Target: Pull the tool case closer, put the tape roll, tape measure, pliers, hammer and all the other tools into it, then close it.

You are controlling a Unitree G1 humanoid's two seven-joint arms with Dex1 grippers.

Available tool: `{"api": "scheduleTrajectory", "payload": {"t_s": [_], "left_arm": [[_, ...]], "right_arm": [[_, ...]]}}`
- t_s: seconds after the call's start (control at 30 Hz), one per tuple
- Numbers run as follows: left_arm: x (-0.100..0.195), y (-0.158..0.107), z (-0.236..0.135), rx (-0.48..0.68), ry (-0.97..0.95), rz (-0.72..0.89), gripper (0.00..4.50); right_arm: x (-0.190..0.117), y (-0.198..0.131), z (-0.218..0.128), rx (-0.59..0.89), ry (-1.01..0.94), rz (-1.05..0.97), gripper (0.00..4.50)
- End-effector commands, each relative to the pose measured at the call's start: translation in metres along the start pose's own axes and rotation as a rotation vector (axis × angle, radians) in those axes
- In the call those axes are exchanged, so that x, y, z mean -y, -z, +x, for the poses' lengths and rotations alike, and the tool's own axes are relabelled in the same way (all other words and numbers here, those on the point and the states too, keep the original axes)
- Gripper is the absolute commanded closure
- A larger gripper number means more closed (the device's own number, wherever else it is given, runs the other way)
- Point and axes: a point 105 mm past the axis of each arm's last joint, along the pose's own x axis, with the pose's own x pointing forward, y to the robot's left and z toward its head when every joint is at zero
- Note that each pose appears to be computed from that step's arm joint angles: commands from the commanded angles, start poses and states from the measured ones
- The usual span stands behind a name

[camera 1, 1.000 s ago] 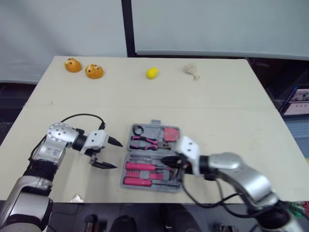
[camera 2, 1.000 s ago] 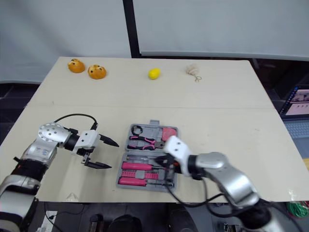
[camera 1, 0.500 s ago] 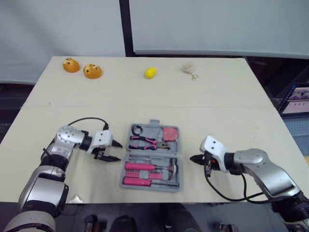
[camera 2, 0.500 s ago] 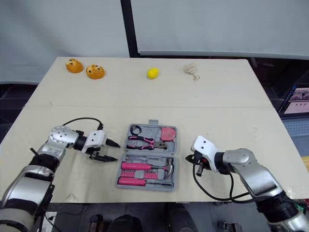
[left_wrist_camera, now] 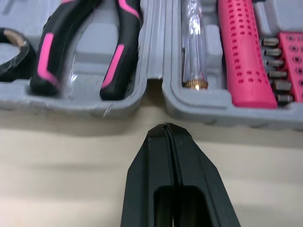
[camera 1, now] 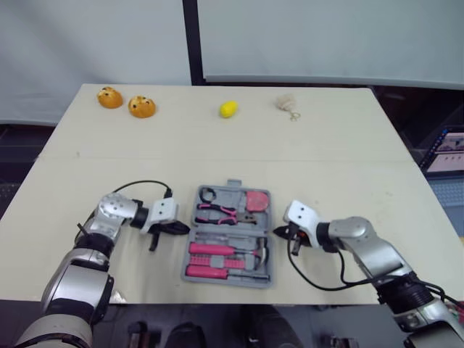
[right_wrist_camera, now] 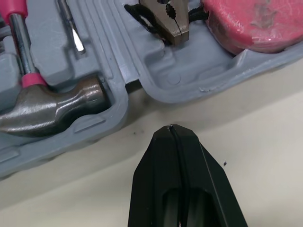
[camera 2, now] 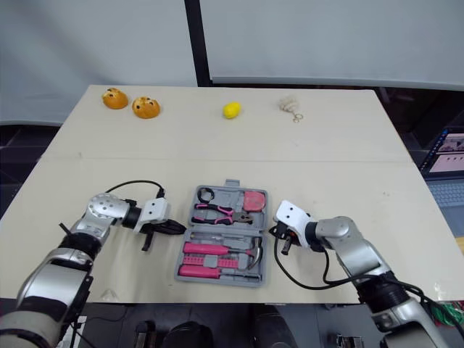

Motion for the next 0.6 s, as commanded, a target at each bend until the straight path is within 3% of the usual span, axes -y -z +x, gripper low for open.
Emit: {"api": "scheduleTrajectory", "payload": {"t_s": [0.03,0.6], "left_arm": [[-0.005,-0.010,0.007,0.015,-0.002,0.030,4.47],[0.006,-0.019,0.021,0.064,0.035,0.006,4.47]], "right_arm": [[0.001,-0.009,0.003,0.020,0.000,-0.027,4.50],[-0.024,-0.022,-0.002,0.083,-0.029,0.032,4.50]]}}
